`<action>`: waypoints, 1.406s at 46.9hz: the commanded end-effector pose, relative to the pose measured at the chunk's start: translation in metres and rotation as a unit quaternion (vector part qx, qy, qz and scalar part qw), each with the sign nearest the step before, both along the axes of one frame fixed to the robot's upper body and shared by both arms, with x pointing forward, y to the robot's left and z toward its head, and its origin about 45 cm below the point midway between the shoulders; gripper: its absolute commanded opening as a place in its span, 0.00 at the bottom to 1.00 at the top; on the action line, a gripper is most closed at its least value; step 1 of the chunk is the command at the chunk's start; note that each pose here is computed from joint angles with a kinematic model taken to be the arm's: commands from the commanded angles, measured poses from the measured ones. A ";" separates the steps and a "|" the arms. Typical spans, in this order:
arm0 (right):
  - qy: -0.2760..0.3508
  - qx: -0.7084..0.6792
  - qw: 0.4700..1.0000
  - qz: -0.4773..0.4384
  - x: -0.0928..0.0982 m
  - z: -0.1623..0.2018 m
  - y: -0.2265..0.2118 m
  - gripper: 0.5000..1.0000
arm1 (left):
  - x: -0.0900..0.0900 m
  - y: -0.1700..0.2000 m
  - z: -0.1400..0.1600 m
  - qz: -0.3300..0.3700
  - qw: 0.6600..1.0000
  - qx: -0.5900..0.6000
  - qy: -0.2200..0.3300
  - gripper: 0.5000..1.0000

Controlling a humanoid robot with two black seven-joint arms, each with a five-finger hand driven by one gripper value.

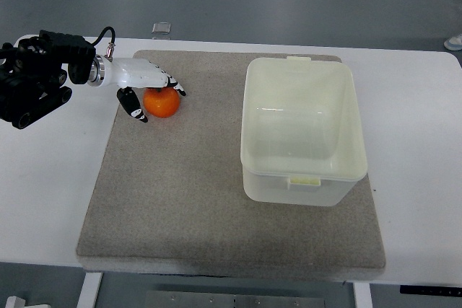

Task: Put orange in box with left hand
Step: 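Close the left hand fingers around the orange, then lift the orange off the mat with the left hand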

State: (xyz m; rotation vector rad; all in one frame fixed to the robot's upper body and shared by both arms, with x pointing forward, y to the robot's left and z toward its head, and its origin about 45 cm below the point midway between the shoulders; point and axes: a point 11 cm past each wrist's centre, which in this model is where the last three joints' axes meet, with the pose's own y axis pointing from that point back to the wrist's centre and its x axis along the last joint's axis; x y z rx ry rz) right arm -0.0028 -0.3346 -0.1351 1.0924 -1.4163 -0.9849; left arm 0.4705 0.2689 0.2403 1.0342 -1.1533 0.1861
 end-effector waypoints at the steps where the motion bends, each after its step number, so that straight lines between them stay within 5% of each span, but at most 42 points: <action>1: 0.000 0.000 1.000 0.000 0.000 0.000 0.000 0.89 | 0.000 0.000 0.001 0.000 1.000 0.000 -0.003 0.80; 5: 0.000 0.000 1.000 0.000 0.000 0.000 0.000 0.89 | 0.001 0.000 0.002 -0.001 1.000 -0.002 -0.004 0.78; 14: 0.000 0.000 1.000 0.000 0.000 0.000 0.000 0.89 | 0.000 -0.002 0.001 -0.002 1.000 -0.005 -0.003 0.53; 25: 0.000 0.000 1.000 0.000 0.000 0.000 0.000 0.89 | 0.000 -0.003 0.000 -0.004 1.000 -0.001 -0.002 0.00; 66: 0.000 0.000 1.000 0.000 0.000 0.000 0.000 0.89 | 0.006 -0.012 0.011 -0.003 1.000 -0.020 -0.013 0.00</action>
